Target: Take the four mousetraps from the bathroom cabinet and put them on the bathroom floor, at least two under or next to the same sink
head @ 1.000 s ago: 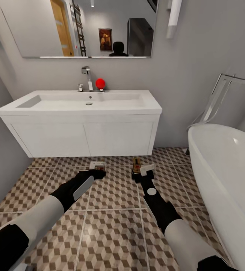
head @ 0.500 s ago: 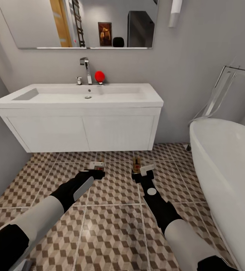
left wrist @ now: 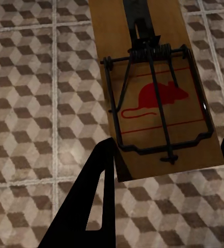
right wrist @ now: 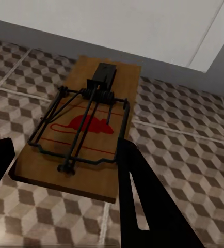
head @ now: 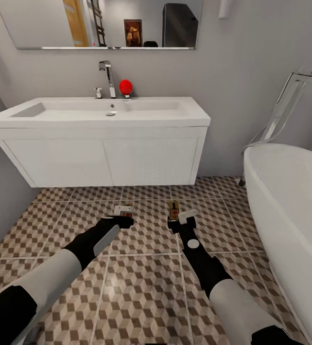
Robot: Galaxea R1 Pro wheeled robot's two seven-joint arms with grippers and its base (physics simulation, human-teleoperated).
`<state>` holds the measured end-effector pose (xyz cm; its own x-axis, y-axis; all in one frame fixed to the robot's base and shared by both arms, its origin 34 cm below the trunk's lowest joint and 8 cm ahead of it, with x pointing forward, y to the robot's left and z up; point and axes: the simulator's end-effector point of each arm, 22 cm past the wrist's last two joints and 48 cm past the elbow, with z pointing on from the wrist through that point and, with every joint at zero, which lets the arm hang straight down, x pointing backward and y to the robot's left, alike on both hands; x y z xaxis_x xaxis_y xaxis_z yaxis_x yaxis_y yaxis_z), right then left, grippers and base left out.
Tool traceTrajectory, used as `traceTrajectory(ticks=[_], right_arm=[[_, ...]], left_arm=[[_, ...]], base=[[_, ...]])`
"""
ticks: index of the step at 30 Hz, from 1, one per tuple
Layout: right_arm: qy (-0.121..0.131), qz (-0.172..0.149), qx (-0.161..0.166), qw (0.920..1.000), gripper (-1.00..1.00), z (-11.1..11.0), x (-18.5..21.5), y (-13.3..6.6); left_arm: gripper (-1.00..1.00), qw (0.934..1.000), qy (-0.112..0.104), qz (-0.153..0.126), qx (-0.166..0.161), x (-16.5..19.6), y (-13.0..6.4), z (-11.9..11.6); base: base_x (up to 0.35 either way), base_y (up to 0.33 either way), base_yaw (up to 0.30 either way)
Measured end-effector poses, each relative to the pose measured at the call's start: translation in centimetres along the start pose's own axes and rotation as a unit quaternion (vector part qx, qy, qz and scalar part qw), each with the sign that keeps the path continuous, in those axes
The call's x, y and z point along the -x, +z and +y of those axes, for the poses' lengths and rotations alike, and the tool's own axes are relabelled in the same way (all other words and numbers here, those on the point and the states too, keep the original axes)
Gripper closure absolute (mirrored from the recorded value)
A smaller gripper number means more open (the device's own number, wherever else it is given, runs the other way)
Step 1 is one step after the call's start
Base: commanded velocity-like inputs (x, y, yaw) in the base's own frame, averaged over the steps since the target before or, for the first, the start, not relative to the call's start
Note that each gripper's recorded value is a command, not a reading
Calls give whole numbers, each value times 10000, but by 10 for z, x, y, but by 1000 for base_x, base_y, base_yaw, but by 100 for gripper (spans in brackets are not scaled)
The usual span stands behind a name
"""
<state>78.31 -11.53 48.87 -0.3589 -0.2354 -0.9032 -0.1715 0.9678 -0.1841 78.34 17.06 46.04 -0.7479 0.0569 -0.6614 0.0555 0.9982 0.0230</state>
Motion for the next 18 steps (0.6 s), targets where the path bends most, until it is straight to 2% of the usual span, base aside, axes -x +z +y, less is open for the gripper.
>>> traceTrajectory(ticks=[18], right_arm=[[16, 153, 33, 9999, 100, 13, -59, 11]], left_arm=[[100, 9999, 1, 123, -48, -48, 34, -7]], base=[[0, 0, 0]])
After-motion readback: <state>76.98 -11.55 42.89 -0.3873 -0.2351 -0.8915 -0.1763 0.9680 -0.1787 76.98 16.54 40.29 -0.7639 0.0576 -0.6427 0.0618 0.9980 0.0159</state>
